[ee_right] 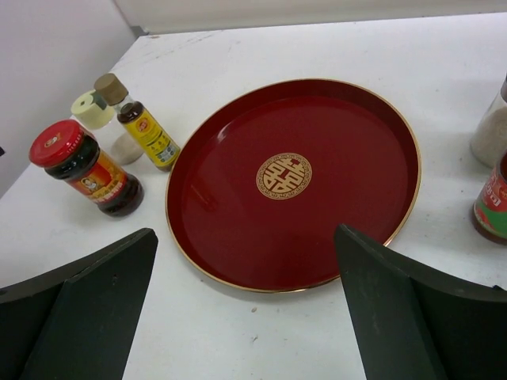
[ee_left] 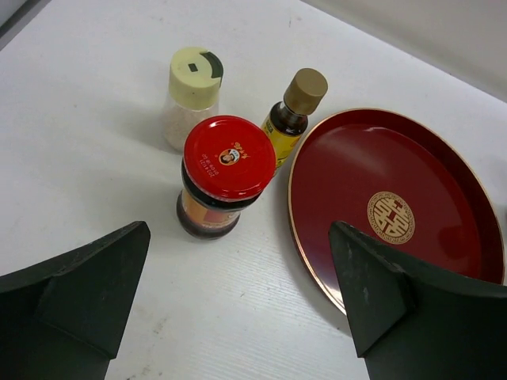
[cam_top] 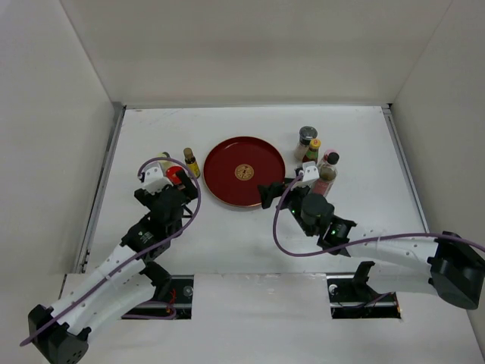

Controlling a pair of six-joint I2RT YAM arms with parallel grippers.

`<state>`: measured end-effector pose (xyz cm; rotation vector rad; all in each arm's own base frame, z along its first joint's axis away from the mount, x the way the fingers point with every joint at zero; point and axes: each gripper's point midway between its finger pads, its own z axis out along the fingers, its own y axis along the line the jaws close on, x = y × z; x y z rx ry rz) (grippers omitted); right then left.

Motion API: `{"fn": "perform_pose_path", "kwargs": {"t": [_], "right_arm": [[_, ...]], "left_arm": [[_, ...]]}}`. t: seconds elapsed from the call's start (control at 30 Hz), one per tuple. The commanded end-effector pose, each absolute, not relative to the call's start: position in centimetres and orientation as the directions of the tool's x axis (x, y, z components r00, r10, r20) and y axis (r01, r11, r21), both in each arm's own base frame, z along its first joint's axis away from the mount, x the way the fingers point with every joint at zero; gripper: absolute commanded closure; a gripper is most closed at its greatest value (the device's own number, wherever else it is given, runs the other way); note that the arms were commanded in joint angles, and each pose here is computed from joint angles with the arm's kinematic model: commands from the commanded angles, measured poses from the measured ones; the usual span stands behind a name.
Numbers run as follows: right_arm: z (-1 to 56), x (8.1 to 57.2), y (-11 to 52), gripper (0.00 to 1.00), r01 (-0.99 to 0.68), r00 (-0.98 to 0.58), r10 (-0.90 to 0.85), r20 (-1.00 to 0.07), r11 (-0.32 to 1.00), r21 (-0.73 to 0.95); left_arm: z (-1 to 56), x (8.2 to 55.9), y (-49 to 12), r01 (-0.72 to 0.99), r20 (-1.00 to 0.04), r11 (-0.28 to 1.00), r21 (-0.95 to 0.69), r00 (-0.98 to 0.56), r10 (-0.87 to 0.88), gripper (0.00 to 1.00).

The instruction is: Organize the condiment bottles

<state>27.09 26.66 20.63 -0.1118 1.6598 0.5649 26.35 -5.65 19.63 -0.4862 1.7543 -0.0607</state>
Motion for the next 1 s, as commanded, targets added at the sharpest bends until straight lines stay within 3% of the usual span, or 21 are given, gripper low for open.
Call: {"fn": "perform_pose_path", "kwargs": {"t": [0.0, 0.53, 0.57, 0.63, 0.7, 0.73, 0.83, 0.87, 0.9, 0.97], "right_arm": [[22.1, 27.4, 27.4, 0.00, -0.400, -0.160, 0.303, -0.940, 0.850, 0.342], [20.5, 27.8, 27.6, 0.00, -0.395, -0.167, 0.232, -0.958, 0.875, 0.280], [20.5, 27.9, 27.6, 0.00, -0.394, -0.164, 0.223, -0.961, 0.879, 0.271], [20.4, 27.9, 27.6, 0.00, -0.396, -0.165, 0.220, -0.962, 0.878, 0.268], [20.4, 27.8, 27.9, 0.00, -0.413, -0.171, 0.218, -0.961, 0.869, 0.271], [20.4, 27.5, 28.3, 0.02, -0.435, -0.177, 0.214, -0.961, 0.859, 0.271], [20.7, 26.8, 29.1, 0.54, -0.489, -0.187, 0.209, -0.960, 0.827, 0.276], [20.7, 26.8, 29.2, 0.65, -0.489, -0.191, 0.214, -0.958, 0.825, 0.282], [20.6, 26.8, 29.1, 0.69, -0.489, -0.197, 0.213, -0.957, 0.825, 0.284], [20.7, 26.8, 29.0, 0.68, -0.486, -0.195, 0.214, -0.957, 0.826, 0.284]], "left_arm": [[21.1, 26.3, -5.4, -0.284, -0.916, 0.897, -0.339, -0.117, -0.383, 0.00], [22.4, 26.3, -4.5, -0.297, -0.927, 0.896, -0.329, -0.078, -0.366, 0.00], [22.3, 26.5, -4.8, -0.291, -0.930, 0.902, -0.320, -0.084, -0.357, 0.10], [22.0, 27.1, -5.2, -0.282, -0.939, 0.914, -0.290, -0.100, -0.329, 0.42], [21.7, 27.5, -5.8, -0.270, -0.945, 0.927, -0.259, -0.128, -0.301, 0.45], [21.3, 27.9, -6.2, -0.264, -0.949, 0.936, -0.231, -0.152, -0.277, 0.37], [20.5, 28.6, -6.2, -0.289, -0.952, 0.938, -0.191, -0.179, -0.249, 0.11], [20.3, 28.9, -6.0, -0.304, -0.953, 0.937, -0.173, -0.188, -0.238, 0.08], [19.9, 29.2, -5.8, -0.316, -0.953, 0.935, -0.158, -0.201, -0.229, 0.06], [19.0, 29.9, -5.7, -0.332, -0.951, 0.934, -0.131, -0.225, -0.214, 0.04]]}}
